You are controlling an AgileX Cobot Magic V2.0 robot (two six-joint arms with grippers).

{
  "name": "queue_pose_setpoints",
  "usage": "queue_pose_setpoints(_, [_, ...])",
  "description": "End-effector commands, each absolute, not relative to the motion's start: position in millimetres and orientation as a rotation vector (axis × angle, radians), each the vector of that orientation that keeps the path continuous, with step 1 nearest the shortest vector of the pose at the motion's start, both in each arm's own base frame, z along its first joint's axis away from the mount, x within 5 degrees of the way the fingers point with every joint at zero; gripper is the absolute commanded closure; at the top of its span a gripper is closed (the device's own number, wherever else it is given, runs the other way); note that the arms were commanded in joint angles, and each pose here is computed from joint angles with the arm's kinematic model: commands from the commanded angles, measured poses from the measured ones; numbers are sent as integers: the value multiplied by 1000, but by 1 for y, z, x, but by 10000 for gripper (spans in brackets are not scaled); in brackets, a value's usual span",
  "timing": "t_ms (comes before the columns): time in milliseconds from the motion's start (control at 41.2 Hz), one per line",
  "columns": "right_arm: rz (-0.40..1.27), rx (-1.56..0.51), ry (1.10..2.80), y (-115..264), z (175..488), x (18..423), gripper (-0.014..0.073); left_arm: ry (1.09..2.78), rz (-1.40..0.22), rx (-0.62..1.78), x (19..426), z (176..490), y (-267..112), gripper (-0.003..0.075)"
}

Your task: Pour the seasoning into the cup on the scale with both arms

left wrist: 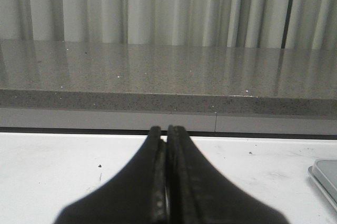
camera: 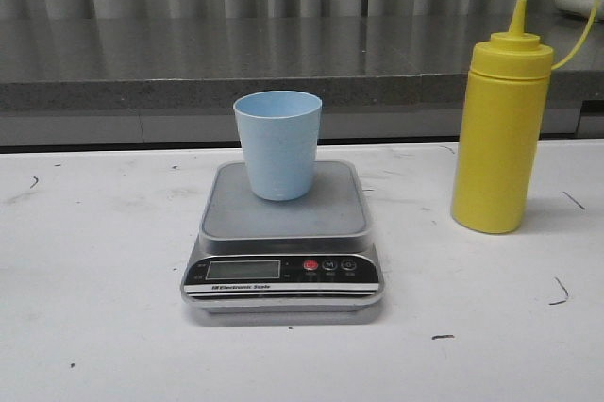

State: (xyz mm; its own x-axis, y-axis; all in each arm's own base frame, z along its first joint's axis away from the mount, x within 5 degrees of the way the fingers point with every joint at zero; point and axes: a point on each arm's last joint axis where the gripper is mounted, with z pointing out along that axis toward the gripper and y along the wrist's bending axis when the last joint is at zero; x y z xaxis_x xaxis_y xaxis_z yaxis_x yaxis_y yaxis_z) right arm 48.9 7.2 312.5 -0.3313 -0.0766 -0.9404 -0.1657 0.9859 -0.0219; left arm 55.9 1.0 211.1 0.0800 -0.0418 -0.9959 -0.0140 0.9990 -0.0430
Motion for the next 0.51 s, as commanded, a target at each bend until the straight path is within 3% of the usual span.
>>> queue_pose_setpoints(0, [34, -128, 1727, 5, 306, 51, 663, 1415, -30, -60, 55, 211, 1, 740])
queue_pose_setpoints(219, [-19, -62, 1576, 1, 254, 55, 663, 1415, -30, -60, 55, 211, 1, 740])
queue_pose_setpoints(486, [-40, -36, 1442, 0, 215, 53, 663, 1415, -30, -60, 55, 211, 1, 740])
